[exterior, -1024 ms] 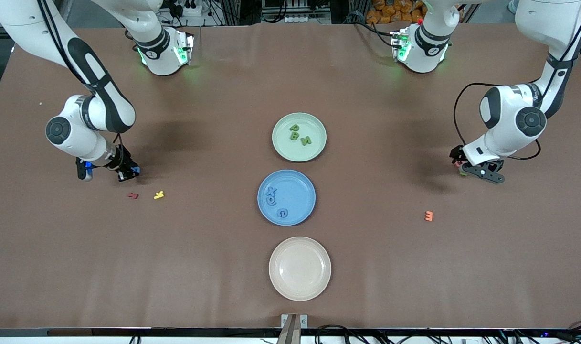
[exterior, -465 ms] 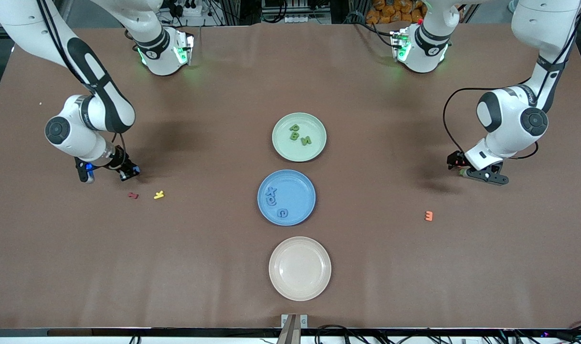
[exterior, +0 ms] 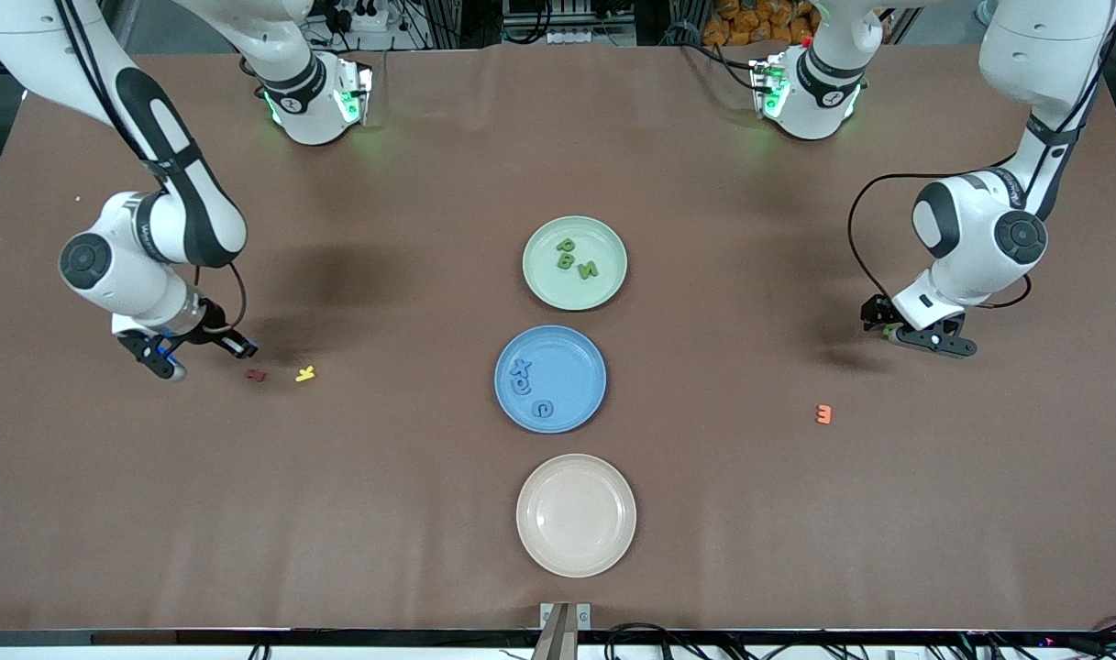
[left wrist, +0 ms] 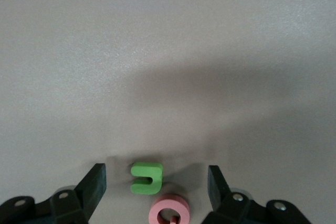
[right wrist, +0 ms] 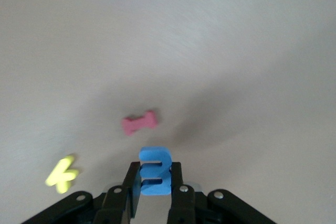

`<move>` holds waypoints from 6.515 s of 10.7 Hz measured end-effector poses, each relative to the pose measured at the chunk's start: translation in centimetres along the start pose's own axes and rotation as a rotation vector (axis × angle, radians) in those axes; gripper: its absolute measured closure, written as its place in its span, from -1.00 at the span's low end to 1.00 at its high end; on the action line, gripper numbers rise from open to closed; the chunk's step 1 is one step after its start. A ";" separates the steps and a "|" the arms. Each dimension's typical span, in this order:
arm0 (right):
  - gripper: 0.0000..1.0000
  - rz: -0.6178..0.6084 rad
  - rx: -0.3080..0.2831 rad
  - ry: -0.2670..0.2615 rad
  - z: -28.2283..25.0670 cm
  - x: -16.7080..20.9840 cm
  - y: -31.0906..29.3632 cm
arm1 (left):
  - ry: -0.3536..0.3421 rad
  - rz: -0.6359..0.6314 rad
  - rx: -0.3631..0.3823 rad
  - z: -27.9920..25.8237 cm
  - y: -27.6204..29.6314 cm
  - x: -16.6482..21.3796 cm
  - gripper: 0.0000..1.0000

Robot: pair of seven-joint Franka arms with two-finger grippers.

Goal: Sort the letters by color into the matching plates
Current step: 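Grasp blue E with the right gripper while the left gripper grasps green u, then carry E to the blue plate with the right gripper and release, then carry green u to the green plate with the left gripper, then release u onto the green plate and withdraw the left gripper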

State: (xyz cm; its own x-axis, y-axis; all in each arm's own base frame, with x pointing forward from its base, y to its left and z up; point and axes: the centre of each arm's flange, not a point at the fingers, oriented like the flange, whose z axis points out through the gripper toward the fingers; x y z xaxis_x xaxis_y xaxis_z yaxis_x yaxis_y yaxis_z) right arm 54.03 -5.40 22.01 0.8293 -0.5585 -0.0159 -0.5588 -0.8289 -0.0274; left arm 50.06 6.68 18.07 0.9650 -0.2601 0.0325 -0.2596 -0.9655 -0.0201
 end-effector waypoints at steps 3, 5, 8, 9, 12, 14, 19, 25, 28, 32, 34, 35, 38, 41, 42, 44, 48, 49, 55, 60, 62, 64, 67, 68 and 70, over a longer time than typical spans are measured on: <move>0.46 -0.228 0.026 0.012 -5.0 0.6 -7.3 | -0.001 -0.005 0.001 0.0 -0.2 -0.1 -0.64; 0.46 -0.352 0.051 0.029 -7.1 -2.0 -13.9 | -0.004 0.004 0.006 0.1 -1.0 -0.5 -0.57; 0.46 -0.521 0.046 0.030 -6.7 -6.7 -21.1 | -0.008 0.008 0.007 0.2 -1.4 -0.7 -0.44; 0.46 -0.574 0.043 0.030 -6.1 -8.2 -23.3 | -0.008 0.007 0.007 0.2 -1.4 -0.8 -0.37; 0.46 -0.711 0.066 0.038 -4.8 -13.2 -30.6 | -0.012 0.007 0.006 0.4 -1.4 -0.8 -0.30; 0.46 -0.785 0.089 0.044 -4.1 -16.6 -35.2 | -0.017 0.007 0.004 0.6 -1.4 -0.9 -0.27; 0.46 -0.884 0.116 0.026 -0.8 -22.2 -41.0 | -0.011 0.014 0.006 0.4 -1.4 -0.6 0.45; -0.13 -0.926 0.143 0.017 -0.7 -24.9 -42.9 | 0.002 0.054 0.006 0.1 -0.5 0.3 0.45; -0.90 -0.968 0.142 0.045 -1.5 -22.8 -42.6 | 0.026 0.066 -0.001 -1.3 3.0 3.2 0.45; -1.00 -0.964 0.055 0.046 -2.9 -12.3 -37.4 | -0.042 -0.041 -0.059 -4.2 11.0 7.2 0.45; -1.00 -0.951 0.013 0.066 -4.2 -5.8 -33.3 | -0.082 -0.095 -0.027 -5.7 16.9 8.7 0.45; -1.00 -0.942 -0.002 0.074 -5.2 -2.7 -30.9 | -0.091 -0.131 -0.016 -6.2 19.9 9.0 0.45; -1.00 -0.894 -0.033 0.065 -9.4 5.3 -22.8 | -0.123 -0.214 -0.024 -6.9 28.5 8.2 0.45; -1.00 -0.821 -0.080 0.014 -13.9 7.9 -17.3 | -0.130 -0.307 -0.043 -8.0 37.4 6.2 0.45; -1.00 -0.794 -0.101 -0.013 -16.4 8.1 -15.5 | -0.134 -0.324 -0.048 -8.5 40.2 5.3 0.45; -1.00 -0.736 -0.126 -0.045 -23.4 7.7 -11.6 | -0.140 -0.335 -0.062 -9.2 44.5 3.7 0.45; -1.00 -0.661 -0.138 -0.058 -36.4 3.3 -5.2 | -0.141 -0.353 -0.082 -10.5 52.0 0.7 0.45; -1.00 -0.650 -0.140 -0.068 -38.5 2.0 -4.0 | -0.141 -0.354 -0.081 -10.6 53.6 -0.1 0.45; -1.00 -0.629 -0.088 -0.021 -45.5 -2.7 -1.1 | -0.149 -0.364 -0.057 -8.0 58.2 -1.1 0.45; -1.00 -0.528 -0.040 0.090 -42.4 -0.7 -2.8 | -0.138 -0.376 -0.079 -8.6 58.4 0.3 -0.71; -1.00 -0.495 -0.036 0.092 -42.2 -1.0 -3.4 | -0.111 -0.394 -0.097 -9.8 57.7 2.0 -1.00; -1.00 -0.458 -0.031 0.096 -42.3 -1.0 -3.5 | -0.058 -0.377 -0.114 -12.2 54.5 5.3 -1.00; -1.00 -0.429 -0.034 0.086 -42.5 -0.6 -2.5 | 0.017 -0.344 -0.100 -16.4 47.0 9.7 -1.00; -1.00 -0.426 -0.035 0.084 -42.5 -0.5 -2.3 | 0.018 -0.342 -0.079 -17.1 44.5 10.6 -1.00; -1.00 -0.425 -0.036 0.080 -42.8 -0.7 -2.3 | 0.018 -0.313 -0.046 -18.2 39.9 11.9 -1.00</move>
State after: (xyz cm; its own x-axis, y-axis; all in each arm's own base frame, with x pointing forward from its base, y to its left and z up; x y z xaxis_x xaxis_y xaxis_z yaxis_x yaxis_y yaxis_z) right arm 54.66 -4.51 64.88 0.9838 -0.1665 0.0665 -0.1681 -0.9856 0.0199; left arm 50.50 -35.17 35.83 0.9976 0.0498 0.0474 0.0480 -0.9981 0.0390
